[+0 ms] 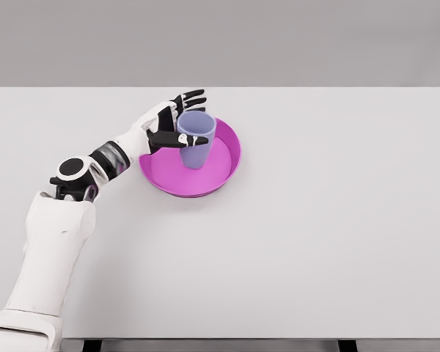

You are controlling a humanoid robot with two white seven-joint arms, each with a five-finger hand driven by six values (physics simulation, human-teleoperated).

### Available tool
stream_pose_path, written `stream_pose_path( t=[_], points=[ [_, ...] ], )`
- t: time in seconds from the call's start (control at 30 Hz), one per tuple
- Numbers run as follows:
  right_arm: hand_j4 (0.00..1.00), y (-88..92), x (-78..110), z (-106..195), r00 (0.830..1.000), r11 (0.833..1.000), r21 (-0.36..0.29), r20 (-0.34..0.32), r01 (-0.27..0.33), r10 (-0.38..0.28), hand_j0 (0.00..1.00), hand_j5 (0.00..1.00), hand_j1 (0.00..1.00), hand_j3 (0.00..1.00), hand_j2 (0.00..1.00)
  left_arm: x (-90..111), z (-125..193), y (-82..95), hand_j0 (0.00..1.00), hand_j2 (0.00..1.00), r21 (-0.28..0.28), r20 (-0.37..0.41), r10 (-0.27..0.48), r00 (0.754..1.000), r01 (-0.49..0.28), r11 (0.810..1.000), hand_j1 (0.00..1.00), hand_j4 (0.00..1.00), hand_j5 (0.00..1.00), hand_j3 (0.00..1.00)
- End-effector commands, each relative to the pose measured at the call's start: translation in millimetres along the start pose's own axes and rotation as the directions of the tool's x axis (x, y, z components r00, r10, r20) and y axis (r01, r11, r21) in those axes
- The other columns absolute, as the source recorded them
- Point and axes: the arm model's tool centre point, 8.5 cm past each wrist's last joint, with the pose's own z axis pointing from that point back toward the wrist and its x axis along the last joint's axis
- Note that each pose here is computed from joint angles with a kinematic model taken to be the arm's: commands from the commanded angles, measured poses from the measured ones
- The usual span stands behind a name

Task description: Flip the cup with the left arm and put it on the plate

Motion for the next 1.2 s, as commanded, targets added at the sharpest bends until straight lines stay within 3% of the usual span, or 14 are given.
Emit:
stream_pose_path(
  t=[0.0,0.23,0.5,0.63,0.73,0.8,0.87,0.97,1.03,1.07,1.13,1.17],
  points=[
    [1.00,0.0,0.1,0,1.000,1.000,0.000,0.001,0.000,0.000,1.00,1.00,1.00,1.00,1.00,2,0,-0.5,1.00,1.00,-0.002,0.008,0.002,1.000,-0.002,1.000,1.00,1.00,1.00,1.00],
    [1.00,0.0,0.1,0,1.000,1.000,0.000,0.001,0.000,0.000,1.00,1.00,1.00,1.00,1.00,10,7,11.1,1.00,1.00,0.030,0.051,-0.010,0.999,0.009,0.999,1.00,1.00,1.00,1.00],
    [1.00,0.0,-0.1,0,1.000,1.000,0.000,-0.001,0.000,0.000,1.00,1.00,1.00,1.00,1.00,18,8,11.0,1.00,1.00,0.033,0.113,-0.052,0.992,0.049,0.998,1.00,1.00,1.00,1.00],
    [1.00,0.0,0.1,0,1.000,1.000,0.000,0.001,0.000,0.000,1.00,1.00,1.00,1.00,1.00,36,15,16.3,1.00,1.00,0.058,0.239,-0.150,0.959,0.140,0.988,1.00,1.00,1.00,1.00],
    [1.00,0.0,0.1,0,1.000,1.000,0.000,0.001,0.000,0.000,1.00,1.00,1.00,1.00,1.00,51,34,38.0,1.00,1.00,0.095,0.243,-0.217,0.945,0.200,0.975,1.00,1.00,1.00,1.00],
    [1.00,0.0,0.1,0,1.000,1.000,0.000,0.001,0.000,0.000,1.00,1.00,1.00,1.00,1.00,61,56,59.8,1.00,1.00,0.132,0.230,-0.299,0.926,0.275,0.952,1.00,1.00,1.00,1.00],
    [1.00,0.0,-0.1,0,1.000,1.000,0.000,-0.001,0.000,0.000,1.00,1.00,1.00,1.00,1.00,73,90,84.7,1.00,1.00,0.179,0.237,-0.434,0.869,0.400,0.899,1.00,1.00,1.00,1.00],
    [1.00,0.0,0.1,0,1.000,1.000,0.000,0.001,0.000,0.000,1.00,1.00,1.00,1.00,1.00,75,113,89.6,1.00,1.00,0.181,0.295,-0.499,0.815,0.465,0.866,1.00,1.00,1.00,1.00],
    [1.00,0.0,0.1,0,1.000,1.000,0.000,0.001,0.000,0.000,1.00,1.00,1.00,1.00,1.00,81,130,93.4,1.00,1.00,0.215,0.345,-0.582,0.736,0.542,0.812,1.00,1.00,1.00,1.00],
    [1.00,0.0,0.1,0,1.000,1.000,0.000,0.001,0.000,0.000,1.00,1.00,1.00,1.00,1.00,79,134,90.4,1.00,1.00,0.224,0.370,-0.605,0.705,0.564,0.795,1.00,1.00,1.00,1.00],
    [1.00,0.0,-0.1,0,1.000,1.000,0.000,-0.001,0.000,0.000,1.00,1.00,1.00,1.00,1.00,73,138,87.7,1.00,1.00,0.227,0.382,-0.621,0.684,0.582,0.781,1.00,1.00,1.00,1.00],
    [1.00,0.0,0.1,0,1.000,1.000,0.000,0.001,0.000,0.000,1.00,1.00,1.00,1.00,1.00,70,144,90.7,1.00,1.00,0.224,0.364,-0.628,0.688,0.590,0.776,1.00,1.00,1.00,1.00]
  ],
)
